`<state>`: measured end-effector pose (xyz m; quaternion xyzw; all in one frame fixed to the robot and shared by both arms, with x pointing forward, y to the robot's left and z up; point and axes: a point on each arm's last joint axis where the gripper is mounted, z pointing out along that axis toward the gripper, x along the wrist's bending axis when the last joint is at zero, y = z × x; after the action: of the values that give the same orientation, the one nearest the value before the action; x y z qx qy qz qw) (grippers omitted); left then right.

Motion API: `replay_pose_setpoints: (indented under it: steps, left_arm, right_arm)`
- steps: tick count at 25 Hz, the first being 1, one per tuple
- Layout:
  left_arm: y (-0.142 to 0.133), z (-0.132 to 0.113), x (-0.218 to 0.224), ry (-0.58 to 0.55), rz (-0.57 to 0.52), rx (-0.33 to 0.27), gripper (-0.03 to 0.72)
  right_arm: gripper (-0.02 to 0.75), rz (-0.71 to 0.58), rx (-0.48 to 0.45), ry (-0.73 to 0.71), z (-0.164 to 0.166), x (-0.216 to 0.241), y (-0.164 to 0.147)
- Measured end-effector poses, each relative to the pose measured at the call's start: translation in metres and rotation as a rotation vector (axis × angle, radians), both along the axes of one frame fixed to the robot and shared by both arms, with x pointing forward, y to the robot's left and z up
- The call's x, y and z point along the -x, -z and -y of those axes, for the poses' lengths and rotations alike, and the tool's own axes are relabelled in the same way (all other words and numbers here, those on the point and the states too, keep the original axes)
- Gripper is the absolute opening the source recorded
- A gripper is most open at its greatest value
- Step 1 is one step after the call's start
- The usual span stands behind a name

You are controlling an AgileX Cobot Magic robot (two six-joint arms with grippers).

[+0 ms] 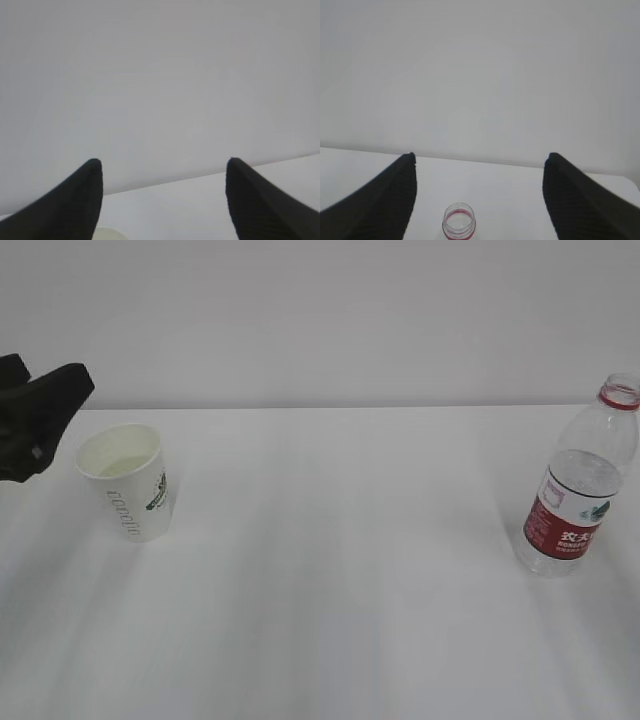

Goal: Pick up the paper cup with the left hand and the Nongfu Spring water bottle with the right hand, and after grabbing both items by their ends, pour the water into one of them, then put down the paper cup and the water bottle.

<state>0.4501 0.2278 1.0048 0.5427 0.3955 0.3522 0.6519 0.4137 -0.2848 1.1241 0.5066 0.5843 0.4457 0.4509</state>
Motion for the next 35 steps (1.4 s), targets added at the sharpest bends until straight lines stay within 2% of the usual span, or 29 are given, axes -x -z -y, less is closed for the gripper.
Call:
replay_pose_setpoints:
  steps: [8,22,35]
  left_arm:
    - [-0.016,-0.007,0.017,-0.03,-0.031,-0.041,0.558]
    - [-0.045,-0.026,0.062,-0.102,-0.07,-0.061,0.555]
    - [-0.046,-0.044,0.103,-0.179,-0.163,-0.106,0.52]
  right_arm:
    - [0.591,0.07,0.031,0.013,0.004,0.028,-0.018]
    - [0.59,0.089,0.025,0.05,0.012,0.078,-0.029]
    - [0.59,0.04,0.013,0.086,0.019,0.117,-0.023]
